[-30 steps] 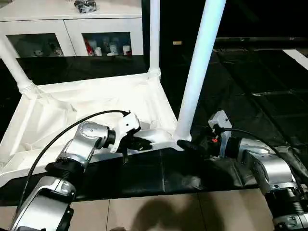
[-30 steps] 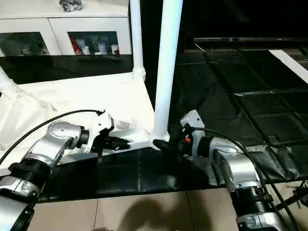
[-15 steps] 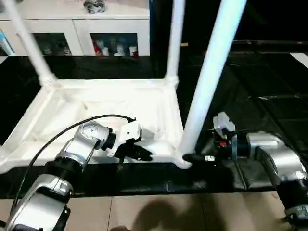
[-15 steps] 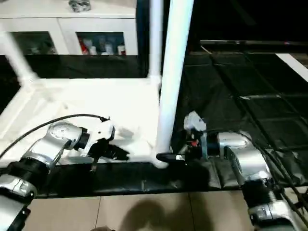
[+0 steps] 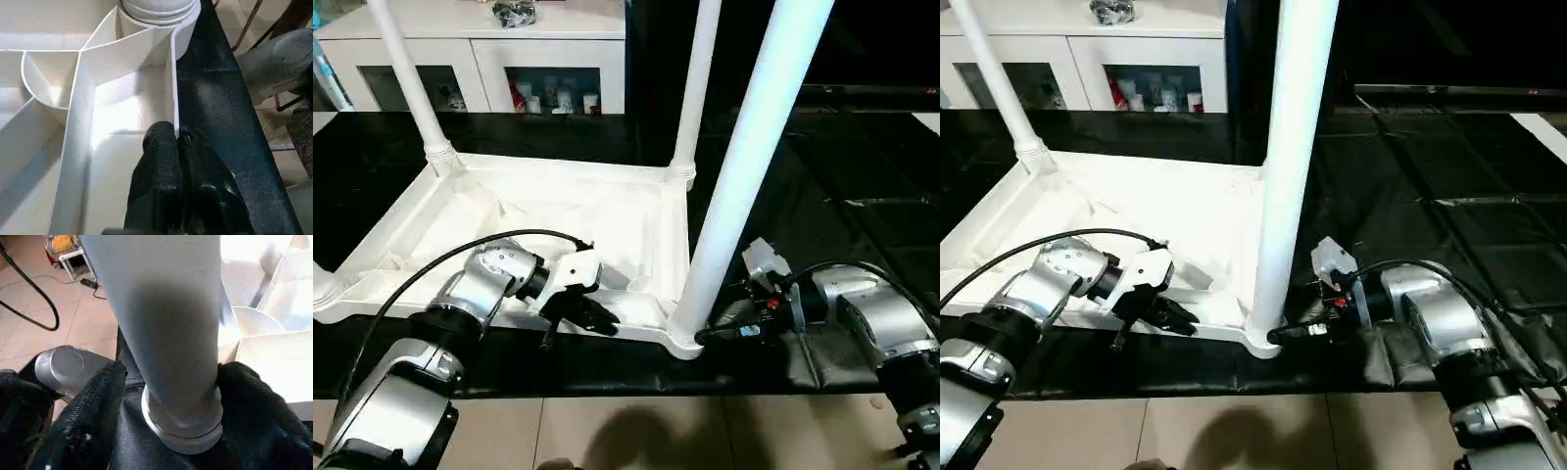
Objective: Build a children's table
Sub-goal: Rotate leg to tighten
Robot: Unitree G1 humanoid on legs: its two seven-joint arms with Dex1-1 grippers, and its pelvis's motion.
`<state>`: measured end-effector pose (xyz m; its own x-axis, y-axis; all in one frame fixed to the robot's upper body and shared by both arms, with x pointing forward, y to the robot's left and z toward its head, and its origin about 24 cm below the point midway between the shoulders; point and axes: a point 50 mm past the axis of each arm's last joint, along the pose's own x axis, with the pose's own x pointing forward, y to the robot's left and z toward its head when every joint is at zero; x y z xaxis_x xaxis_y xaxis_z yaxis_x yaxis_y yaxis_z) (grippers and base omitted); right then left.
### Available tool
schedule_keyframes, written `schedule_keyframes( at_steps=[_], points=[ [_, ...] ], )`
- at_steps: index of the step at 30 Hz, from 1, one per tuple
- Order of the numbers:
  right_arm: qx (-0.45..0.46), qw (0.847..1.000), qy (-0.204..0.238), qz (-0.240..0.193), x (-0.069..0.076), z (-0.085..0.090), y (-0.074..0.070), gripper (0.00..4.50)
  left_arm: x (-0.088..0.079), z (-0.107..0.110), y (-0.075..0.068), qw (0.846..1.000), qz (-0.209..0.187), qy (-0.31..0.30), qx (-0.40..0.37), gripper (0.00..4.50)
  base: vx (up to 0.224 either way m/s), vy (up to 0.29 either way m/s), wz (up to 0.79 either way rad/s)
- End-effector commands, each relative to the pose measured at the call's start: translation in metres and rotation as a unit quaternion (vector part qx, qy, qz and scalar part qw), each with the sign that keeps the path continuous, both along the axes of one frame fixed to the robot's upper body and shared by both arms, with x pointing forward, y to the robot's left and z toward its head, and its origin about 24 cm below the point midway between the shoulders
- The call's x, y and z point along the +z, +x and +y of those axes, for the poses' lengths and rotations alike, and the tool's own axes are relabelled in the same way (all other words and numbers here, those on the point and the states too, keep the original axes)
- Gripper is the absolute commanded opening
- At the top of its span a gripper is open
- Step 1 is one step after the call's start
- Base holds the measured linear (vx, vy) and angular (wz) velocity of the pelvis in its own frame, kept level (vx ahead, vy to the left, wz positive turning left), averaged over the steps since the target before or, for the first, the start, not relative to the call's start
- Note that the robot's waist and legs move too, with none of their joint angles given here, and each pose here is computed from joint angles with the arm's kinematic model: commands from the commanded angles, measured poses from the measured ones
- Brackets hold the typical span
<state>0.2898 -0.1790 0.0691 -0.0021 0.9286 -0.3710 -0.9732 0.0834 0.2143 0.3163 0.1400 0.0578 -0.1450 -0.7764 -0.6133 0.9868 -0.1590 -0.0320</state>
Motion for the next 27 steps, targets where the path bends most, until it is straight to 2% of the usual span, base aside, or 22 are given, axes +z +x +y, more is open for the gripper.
schedule_keyframes(
  at_steps=[1, 3, 8, 12, 16, 18, 21, 26, 27],
  points=[
    [0.021, 1.000, 0.004, -0.002, 0.003, 0.004, 0.001, 2.84, -0.005, -0.004, -0.004, 0.999, 0.010, 0.036, -0.039, 0.00, 0.000, 0.000, 0.00],
    [0.024, 1.000, 0.007, -0.001, 0.002, 0.005, 0.001, 2.54, -0.005, -0.003, -0.003, 0.998, 0.011, 0.036, -0.040, 0.00, 0.000, 0.000, 0.00],
    [0.031, 0.999, 0.014, 0.007, 0.002, 0.007, -0.001, 2.13, -0.005, -0.003, -0.002, 0.999, 0.016, 0.030, -0.033, 0.00, 0.000, 0.000, 0.00],
    [0.021, 0.999, 0.033, 0.012, 0.002, 0.009, -0.003, 2.01, -0.003, -0.004, 0.001, 1.000, 0.023, 0.013, 0.000, 0.00, 0.000, 0.000, 0.00],
    [-0.030, 0.999, 0.045, 0.010, -0.001, 0.015, -0.002, 1.98, 0.000, -0.007, 0.008, 0.998, 0.017, -0.011, 0.053, 0.00, 0.000, 0.000, 0.00],
    [-0.111, 0.993, 0.044, 0.001, -0.007, 0.024, 0.003, 1.98, 0.004, -0.010, 0.016, 0.993, 0.010, -0.037, 0.115, 0.00, 0.000, 0.000, 0.00],
    [-0.181, 0.982, 0.054, -0.012, -0.013, 0.040, 0.006, 1.98, 0.008, -0.014, 0.023, 0.983, 0.010, -0.064, 0.169, 0.00, 0.000, 0.000, 0.00],
    [-0.264, 0.964, 0.040, -0.012, -0.021, 0.060, 0.012, 1.96, 0.011, -0.019, 0.028, 0.972, 0.002, -0.069, 0.223, 0.00, 0.000, 0.000, 0.00],
    [-0.307, 0.951, 0.034, -0.015, -0.022, 0.071, 0.018, 1.95, 0.012, -0.024, 0.031, 0.964, -0.005, -0.072, 0.256, 0.00, 0.000, 0.000, 0.00]
  ],
)
